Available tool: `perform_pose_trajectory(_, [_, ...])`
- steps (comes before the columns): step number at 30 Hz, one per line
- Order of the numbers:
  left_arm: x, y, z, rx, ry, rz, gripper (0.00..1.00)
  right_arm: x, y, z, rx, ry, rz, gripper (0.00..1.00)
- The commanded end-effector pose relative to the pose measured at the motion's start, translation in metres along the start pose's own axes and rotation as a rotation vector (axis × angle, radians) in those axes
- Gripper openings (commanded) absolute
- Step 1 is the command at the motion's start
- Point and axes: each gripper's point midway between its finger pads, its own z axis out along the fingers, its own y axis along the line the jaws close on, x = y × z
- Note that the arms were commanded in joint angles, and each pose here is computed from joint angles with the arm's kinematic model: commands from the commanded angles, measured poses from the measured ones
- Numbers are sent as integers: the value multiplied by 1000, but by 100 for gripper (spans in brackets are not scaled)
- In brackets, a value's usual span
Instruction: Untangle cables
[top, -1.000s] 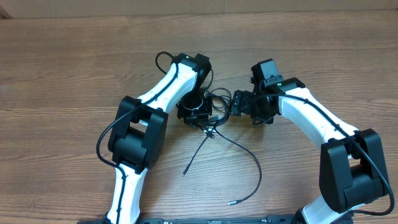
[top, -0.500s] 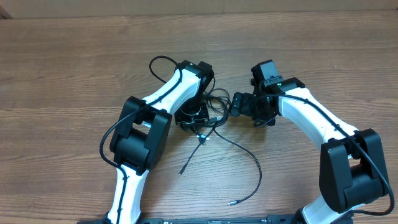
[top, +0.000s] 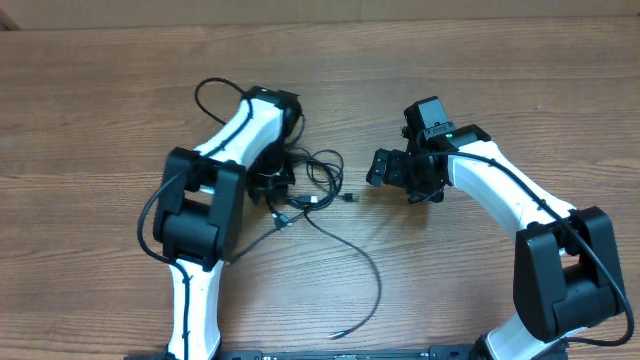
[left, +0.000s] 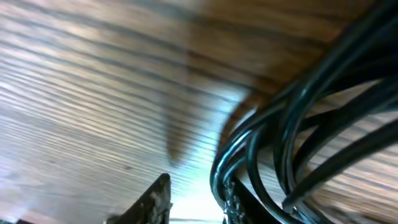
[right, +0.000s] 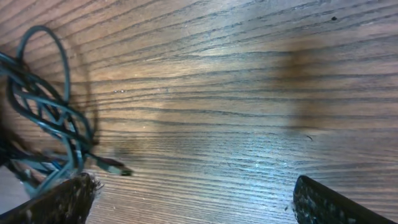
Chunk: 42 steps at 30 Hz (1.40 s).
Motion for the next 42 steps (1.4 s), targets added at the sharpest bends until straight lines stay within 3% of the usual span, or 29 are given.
perform_pose_trajectory(1, [-11,22,-19,7,11,16,28,-5,4,-1,0,-12,-52,100])
perform_pose_trajectory(7, [-11,11,-42,121,38,-4,31,-5,4,-1,0,-12,-52,100])
perform_pose_trajectory(12, [-2,-20,-45,237,69,15,41,-5,4,-1,0,-12,-52,100])
perform_pose_trajectory(14, [0,-25,-44,230,71,-29,51,-5,4,-1,0,-12,-52,100])
perform_pose_trajectory(18, [7,-34,-44,216,82,-128,57,-4,4,-1,1,-10,-51,100])
perform_pose_trajectory(22, [12,-39,-43,192,85,-195,52,-4,3,-1,2,-9,-51,100])
perform_pose_trajectory(28, [11,-29,-36,103,51,-322,34,-4,3,-1,3,-9,-51,100])
perform_pose_trajectory(42, [20,-26,-11,65,90,-484,34,-4,3,-1,5,-11,-51,100])
